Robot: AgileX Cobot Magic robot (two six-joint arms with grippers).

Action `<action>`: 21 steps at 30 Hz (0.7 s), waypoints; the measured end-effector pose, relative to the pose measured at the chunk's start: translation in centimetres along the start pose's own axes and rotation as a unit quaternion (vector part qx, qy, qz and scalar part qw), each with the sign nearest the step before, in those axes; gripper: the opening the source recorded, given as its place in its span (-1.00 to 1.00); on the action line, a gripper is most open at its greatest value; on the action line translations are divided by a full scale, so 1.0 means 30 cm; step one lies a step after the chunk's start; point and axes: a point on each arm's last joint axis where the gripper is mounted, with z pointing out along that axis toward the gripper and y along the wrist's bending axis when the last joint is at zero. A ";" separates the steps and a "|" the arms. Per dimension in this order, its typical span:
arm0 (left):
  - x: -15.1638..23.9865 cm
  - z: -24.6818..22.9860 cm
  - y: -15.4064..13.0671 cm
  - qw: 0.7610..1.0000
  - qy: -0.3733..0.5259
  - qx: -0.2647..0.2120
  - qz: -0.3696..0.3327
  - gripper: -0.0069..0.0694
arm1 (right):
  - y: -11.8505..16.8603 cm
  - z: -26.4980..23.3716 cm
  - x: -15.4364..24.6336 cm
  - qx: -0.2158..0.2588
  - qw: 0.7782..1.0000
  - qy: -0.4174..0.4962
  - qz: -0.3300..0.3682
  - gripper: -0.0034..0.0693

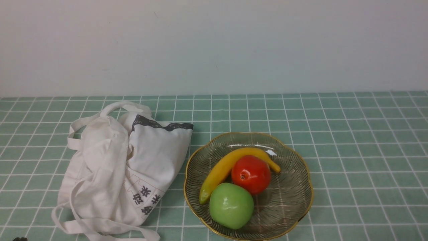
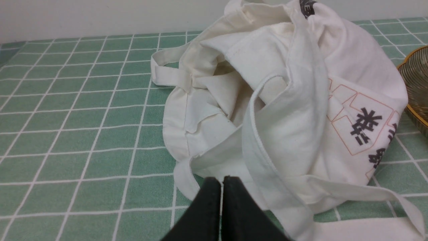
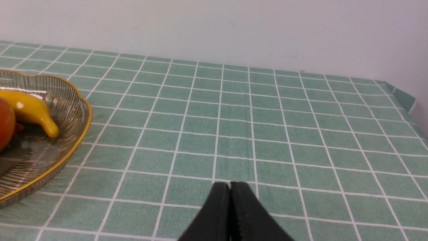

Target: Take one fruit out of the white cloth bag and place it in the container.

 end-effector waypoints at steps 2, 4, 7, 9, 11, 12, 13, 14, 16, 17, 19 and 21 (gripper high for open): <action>0.000 0.000 0.000 1.000 0.000 0.000 0.000 -0.84 | 0.000 0.000 0.000 0.000 1.000 0.000 0.000 -0.95; 0.000 0.000 0.000 1.000 0.000 0.000 0.000 -0.84 | 0.000 0.000 0.000 0.000 1.000 0.000 0.000 -0.95; 0.000 0.000 0.000 1.000 0.000 0.000 0.000 -0.84 | 0.000 0.000 0.000 0.000 1.000 0.000 0.000 -0.95; 0.000 0.000 0.000 1.000 0.000 0.000 0.000 -0.84 | 0.000 0.000 0.000 0.000 1.000 0.000 0.000 -0.95; 0.001 0.000 0.000 1.000 0.000 0.000 0.000 -0.84 | 0.000 0.000 0.000 0.000 1.000 0.000 0.000 -0.95; 0.001 0.000 0.000 1.000 0.000 0.000 0.000 -0.84 | 0.000 0.000 0.000 0.000 1.000 0.000 0.000 -0.95; 0.001 0.000 0.000 1.000 0.000 0.000 0.000 -0.84 | 0.000 0.000 0.000 0.000 1.000 0.000 0.000 -0.95; 0.001 0.000 0.000 1.000 0.000 0.000 0.000 -0.84 | 0.000 0.000 0.000 0.000 1.000 0.000 0.000 -0.95; 0.001 0.000 0.000 1.000 0.001 0.000 0.000 -0.84 | 0.000 0.000 0.000 0.000 1.000 0.000 0.000 -0.95; 0.002 0.000 0.000 1.000 0.002 0.000 0.000 -0.84 | 0.000 0.000 0.000 0.000 1.000 0.000 0.000 -0.95; 0.003 0.000 0.000 1.000 0.005 0.000 0.000 -0.84 | 0.000 0.000 0.000 0.000 1.000 0.000 0.000 -0.95; 0.003 0.000 0.000 1.000 0.005 0.000 -0.001 -0.84 | 0.000 0.000 0.000 0.000 1.000 0.000 0.000 -0.95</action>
